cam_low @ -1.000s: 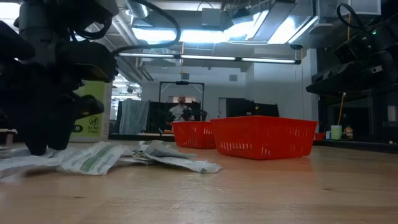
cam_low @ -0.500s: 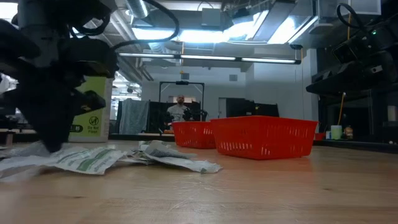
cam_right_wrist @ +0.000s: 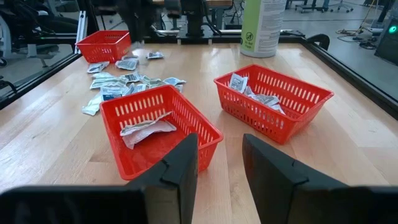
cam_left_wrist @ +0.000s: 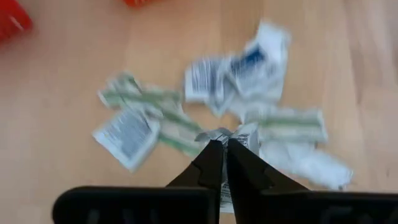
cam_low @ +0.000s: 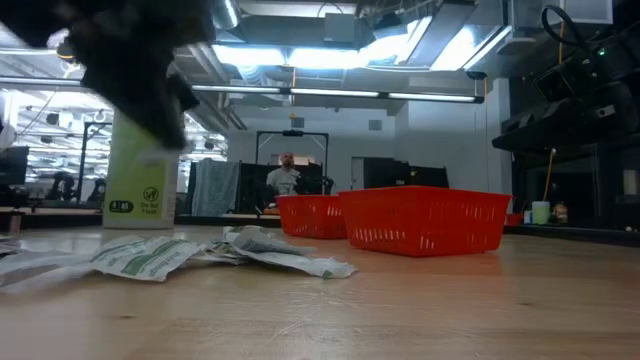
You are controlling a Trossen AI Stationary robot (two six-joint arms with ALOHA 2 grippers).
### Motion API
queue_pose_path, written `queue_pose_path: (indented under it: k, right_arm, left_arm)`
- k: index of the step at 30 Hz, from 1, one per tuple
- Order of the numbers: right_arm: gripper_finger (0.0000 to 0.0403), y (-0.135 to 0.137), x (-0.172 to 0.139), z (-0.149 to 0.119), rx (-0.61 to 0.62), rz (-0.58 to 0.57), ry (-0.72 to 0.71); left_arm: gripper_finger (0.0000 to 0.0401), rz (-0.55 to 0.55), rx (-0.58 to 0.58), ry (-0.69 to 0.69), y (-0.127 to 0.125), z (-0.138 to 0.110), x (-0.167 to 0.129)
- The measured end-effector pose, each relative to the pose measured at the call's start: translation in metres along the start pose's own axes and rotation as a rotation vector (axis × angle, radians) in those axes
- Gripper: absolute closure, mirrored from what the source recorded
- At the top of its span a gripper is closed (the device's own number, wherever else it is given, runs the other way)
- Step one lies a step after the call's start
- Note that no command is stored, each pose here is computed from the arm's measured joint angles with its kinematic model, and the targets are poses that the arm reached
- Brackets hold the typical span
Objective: Pick & Place First Aid Supplies
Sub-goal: Put the gray towelette pad into the red container
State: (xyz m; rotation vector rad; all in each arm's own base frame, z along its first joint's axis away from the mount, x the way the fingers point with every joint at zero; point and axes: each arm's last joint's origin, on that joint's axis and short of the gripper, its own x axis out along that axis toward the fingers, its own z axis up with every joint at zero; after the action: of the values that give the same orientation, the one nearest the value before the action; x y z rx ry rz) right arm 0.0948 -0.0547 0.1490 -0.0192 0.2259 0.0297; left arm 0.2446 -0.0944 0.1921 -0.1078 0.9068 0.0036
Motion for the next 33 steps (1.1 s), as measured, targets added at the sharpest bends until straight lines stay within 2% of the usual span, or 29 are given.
queue_pose_path:
  k: [11,14,22,33]
  right_arm:
    - [0.0276,0.0,0.0,0.0,0.0,0.0,0.0]
    - [0.0276,0.0,0.0,0.0,0.0,0.0,0.0]
    - [0.0276,0.0,0.0,0.0,0.0,0.0,0.0]
    - [0.0276,0.0,0.0,0.0,0.0,0.0,0.0]
  left_arm:
    - [0.0391,0.082,-0.014,-0.318,-0.019,0.022,-0.036]
    - [0.039,0.078,0.001,-0.332,-0.024,0.021,-0.04]
    - [0.0391,0.009,-0.05,-0.342,-0.039,0.015,-0.044]
    - [0.0392,-0.174,-0.073,-0.304,-0.072,-0.005,-0.057]
